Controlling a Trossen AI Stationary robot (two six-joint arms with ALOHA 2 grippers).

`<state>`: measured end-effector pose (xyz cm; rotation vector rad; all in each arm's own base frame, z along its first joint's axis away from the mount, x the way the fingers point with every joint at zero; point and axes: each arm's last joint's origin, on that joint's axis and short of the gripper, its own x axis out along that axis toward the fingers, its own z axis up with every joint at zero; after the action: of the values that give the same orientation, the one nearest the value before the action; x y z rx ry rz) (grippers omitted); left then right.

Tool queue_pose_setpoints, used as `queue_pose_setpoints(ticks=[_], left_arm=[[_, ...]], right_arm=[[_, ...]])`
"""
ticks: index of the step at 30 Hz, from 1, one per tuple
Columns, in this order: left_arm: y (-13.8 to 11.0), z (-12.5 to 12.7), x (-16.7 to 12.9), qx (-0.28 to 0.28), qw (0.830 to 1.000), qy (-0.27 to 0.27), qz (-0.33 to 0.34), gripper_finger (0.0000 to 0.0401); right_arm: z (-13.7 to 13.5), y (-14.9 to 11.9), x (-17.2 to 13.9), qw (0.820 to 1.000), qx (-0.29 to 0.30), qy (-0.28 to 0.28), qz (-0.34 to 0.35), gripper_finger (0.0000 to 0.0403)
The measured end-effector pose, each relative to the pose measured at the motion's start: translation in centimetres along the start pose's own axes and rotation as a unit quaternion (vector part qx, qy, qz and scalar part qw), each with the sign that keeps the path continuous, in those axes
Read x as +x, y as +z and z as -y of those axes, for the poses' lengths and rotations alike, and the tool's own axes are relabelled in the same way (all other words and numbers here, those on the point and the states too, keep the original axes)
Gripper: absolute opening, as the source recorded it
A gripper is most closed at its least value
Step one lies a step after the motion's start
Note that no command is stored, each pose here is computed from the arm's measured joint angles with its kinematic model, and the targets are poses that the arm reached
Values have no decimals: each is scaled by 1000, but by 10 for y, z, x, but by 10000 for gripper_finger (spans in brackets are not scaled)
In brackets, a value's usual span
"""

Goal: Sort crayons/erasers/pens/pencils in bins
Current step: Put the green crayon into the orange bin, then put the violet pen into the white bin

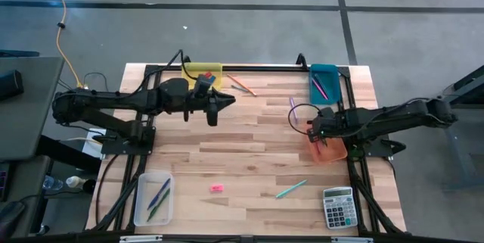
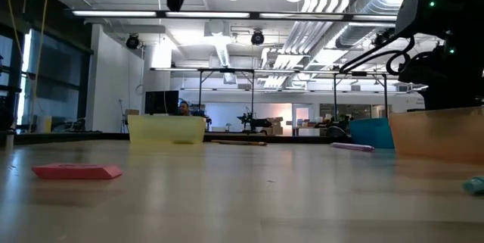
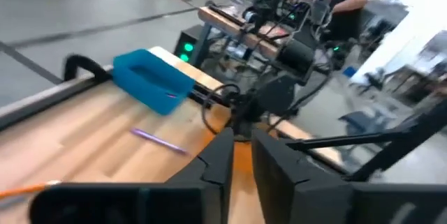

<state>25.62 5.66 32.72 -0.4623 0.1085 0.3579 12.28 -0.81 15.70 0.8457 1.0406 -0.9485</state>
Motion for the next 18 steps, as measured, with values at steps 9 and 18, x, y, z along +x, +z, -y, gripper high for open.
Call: queue_pose_setpoints(ticks=[9,18], left_arm=[[-7,-29,-17,50,998,32,-8,4],[-7,-63,-50,62,998,-8,9,0]], right_arm=[[-2,0,-4,999,44,7,-22,122],[-16,21,-53,995,96,10,20,127]])
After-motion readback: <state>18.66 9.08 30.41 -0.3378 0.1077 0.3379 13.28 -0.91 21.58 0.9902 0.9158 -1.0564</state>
